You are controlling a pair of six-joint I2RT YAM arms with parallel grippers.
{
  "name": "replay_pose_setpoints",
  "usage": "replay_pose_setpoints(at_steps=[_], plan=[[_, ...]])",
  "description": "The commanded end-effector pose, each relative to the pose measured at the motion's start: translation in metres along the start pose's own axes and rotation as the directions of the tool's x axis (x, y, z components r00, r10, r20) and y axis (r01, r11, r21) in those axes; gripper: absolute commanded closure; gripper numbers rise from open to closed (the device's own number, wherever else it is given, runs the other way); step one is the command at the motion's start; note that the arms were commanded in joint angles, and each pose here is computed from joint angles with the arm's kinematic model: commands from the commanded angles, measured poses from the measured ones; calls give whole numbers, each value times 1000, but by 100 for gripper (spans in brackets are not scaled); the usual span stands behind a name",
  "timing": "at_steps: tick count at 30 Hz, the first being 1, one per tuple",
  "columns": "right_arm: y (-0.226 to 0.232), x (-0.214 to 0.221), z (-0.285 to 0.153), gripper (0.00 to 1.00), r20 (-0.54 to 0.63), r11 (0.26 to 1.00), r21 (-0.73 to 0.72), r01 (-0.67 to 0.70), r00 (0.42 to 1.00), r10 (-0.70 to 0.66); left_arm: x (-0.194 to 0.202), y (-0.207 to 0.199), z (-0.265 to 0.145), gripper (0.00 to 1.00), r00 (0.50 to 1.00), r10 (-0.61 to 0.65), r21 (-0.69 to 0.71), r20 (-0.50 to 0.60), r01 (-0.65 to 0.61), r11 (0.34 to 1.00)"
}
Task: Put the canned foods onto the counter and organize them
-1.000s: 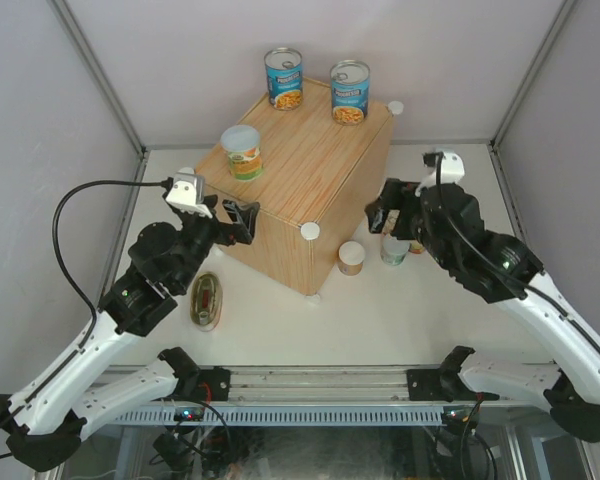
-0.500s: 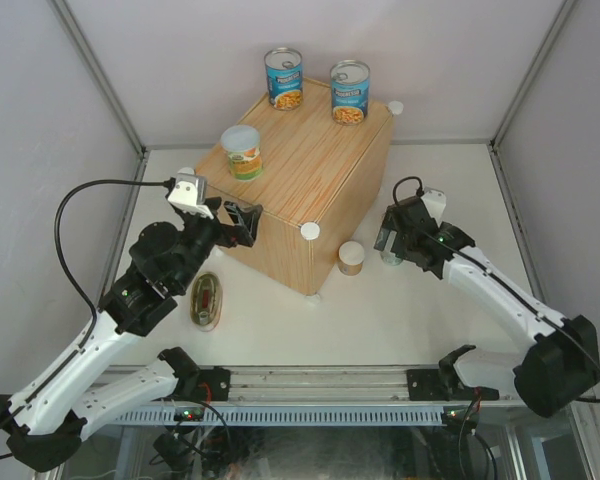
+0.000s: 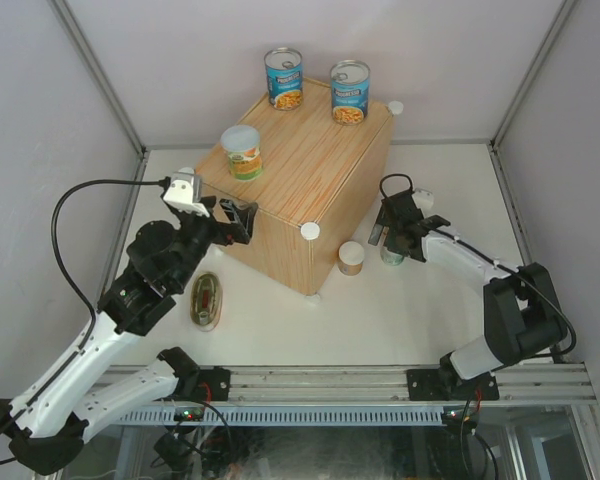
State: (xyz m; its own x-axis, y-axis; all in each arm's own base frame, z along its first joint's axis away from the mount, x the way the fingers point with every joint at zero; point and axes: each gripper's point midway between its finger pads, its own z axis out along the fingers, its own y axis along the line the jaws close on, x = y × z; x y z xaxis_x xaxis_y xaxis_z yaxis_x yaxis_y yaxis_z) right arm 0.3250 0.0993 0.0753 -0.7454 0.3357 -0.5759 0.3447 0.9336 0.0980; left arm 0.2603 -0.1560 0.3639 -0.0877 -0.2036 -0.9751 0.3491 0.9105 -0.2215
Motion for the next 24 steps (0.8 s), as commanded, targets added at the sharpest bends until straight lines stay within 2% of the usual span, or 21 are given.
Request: replay_pose_setpoints(at_steps=[1,7,11,13,17,21,24], plan=[[12,-24,5,1,60,999,-43,-31,998,34,-15,-1,-3,3,998,-28,13,49,28,1000],[12,-21,18,4,50,999,-31,-26,998,28,-15,1,-5,3,996,-49,11,71,48,999],[12,-17,26,11,38,1000,-19,-21,999,22,-13,1,-5,3,996,-57,12,69,56,998],[12,-17,28,22,37,1000,-23,-17,999,18,-12,1,-5,3,996,-58,11,70,57,998],[13,-17,28,53,40,999,-35,-12,999,13,-13,3,-5,3,996,-59,6,73,59,998],[16,-17,23,69,40,998,-55,3,999,-1,-15,7,-9,4,994,-63,-8,87,64,998],[19,-19,16,76,51,997,-69,25,998,-21,-16,9,-12,4,993,-67,-18,95,69,997]])
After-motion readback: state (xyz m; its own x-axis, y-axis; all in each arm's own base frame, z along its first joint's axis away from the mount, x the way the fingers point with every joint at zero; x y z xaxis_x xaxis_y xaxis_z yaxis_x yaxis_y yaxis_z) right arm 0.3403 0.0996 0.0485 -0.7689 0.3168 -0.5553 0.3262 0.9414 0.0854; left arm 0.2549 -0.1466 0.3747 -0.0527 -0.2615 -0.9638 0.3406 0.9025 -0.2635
